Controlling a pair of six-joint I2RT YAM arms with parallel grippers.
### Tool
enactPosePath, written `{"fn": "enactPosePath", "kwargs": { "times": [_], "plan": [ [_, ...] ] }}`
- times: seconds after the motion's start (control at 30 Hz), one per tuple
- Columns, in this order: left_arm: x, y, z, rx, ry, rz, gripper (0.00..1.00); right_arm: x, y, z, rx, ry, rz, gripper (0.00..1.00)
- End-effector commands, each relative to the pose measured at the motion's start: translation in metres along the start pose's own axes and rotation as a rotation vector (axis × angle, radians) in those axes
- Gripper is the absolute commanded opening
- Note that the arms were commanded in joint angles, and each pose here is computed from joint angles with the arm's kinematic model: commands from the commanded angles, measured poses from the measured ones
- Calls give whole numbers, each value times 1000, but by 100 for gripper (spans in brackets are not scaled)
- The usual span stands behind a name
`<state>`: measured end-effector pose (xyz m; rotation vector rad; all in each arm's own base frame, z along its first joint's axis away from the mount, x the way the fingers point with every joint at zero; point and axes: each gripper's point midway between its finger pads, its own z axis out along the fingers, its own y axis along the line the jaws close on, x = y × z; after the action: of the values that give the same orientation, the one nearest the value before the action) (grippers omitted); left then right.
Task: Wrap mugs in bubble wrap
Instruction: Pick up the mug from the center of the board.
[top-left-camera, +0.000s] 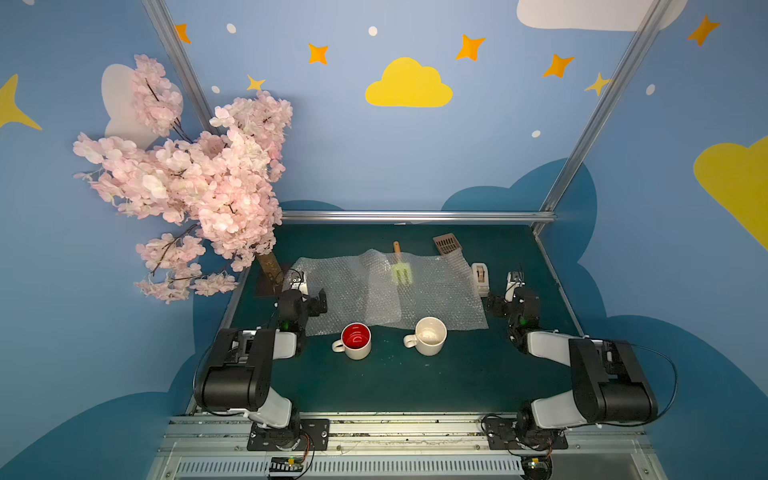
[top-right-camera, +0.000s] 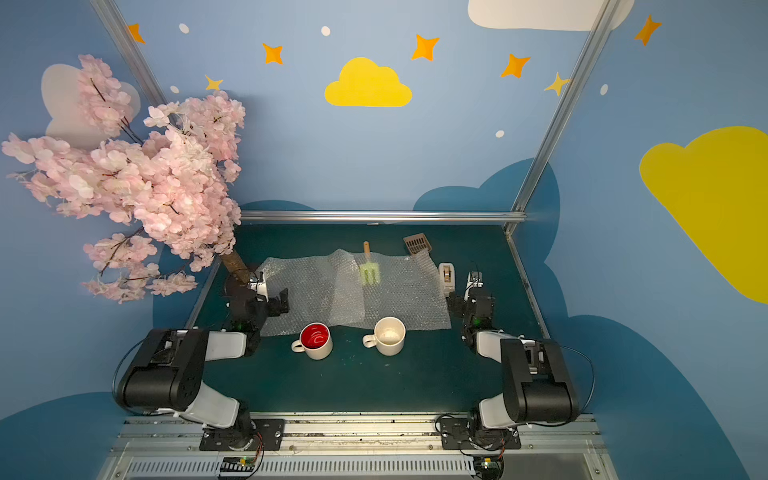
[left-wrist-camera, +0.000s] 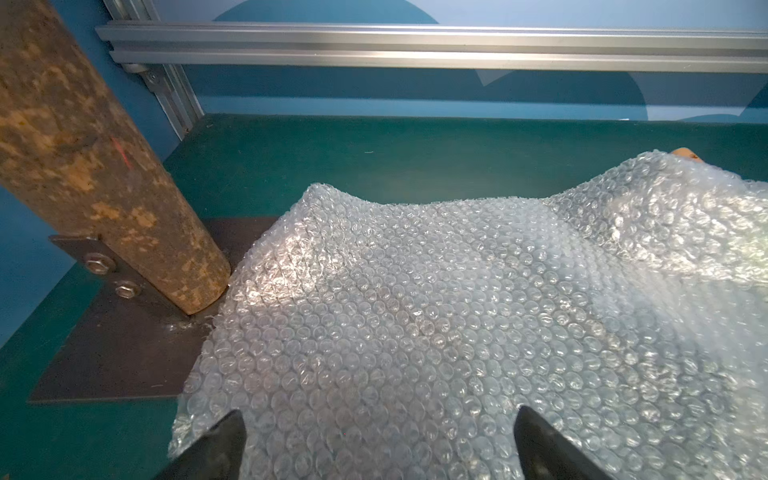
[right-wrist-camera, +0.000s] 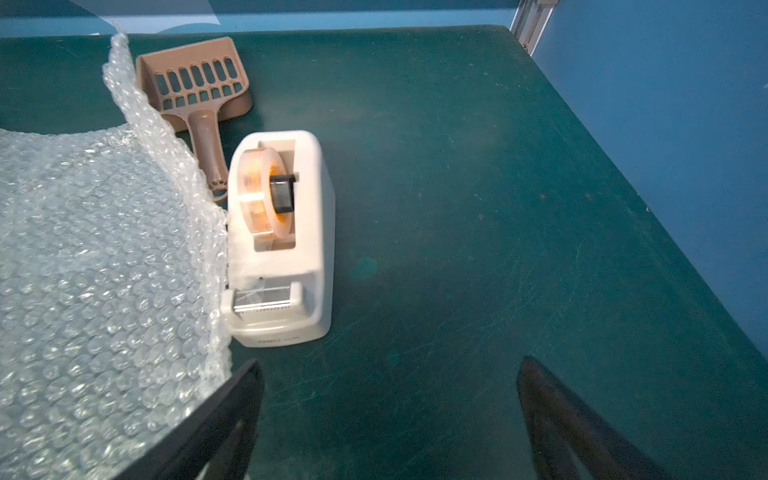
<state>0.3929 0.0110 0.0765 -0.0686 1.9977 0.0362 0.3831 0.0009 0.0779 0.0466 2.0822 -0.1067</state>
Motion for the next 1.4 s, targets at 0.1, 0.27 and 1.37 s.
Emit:
{"fn": "enactPosePath", "kwargs": {
  "times": [0.1, 0.27, 1.37],
  "plan": [
    [-6, -2, -2, 9, -21, 2, 100, -12, -1, 2, 7, -31, 8, 94],
    [-6, -2, -2, 8, -21, 2, 100, -11, -1, 2, 8, -28, 8, 94],
    [-96, -28, -56, 72, 190, -156, 95, -89, 64, -106, -134, 159, -35, 91]
  ]
}}
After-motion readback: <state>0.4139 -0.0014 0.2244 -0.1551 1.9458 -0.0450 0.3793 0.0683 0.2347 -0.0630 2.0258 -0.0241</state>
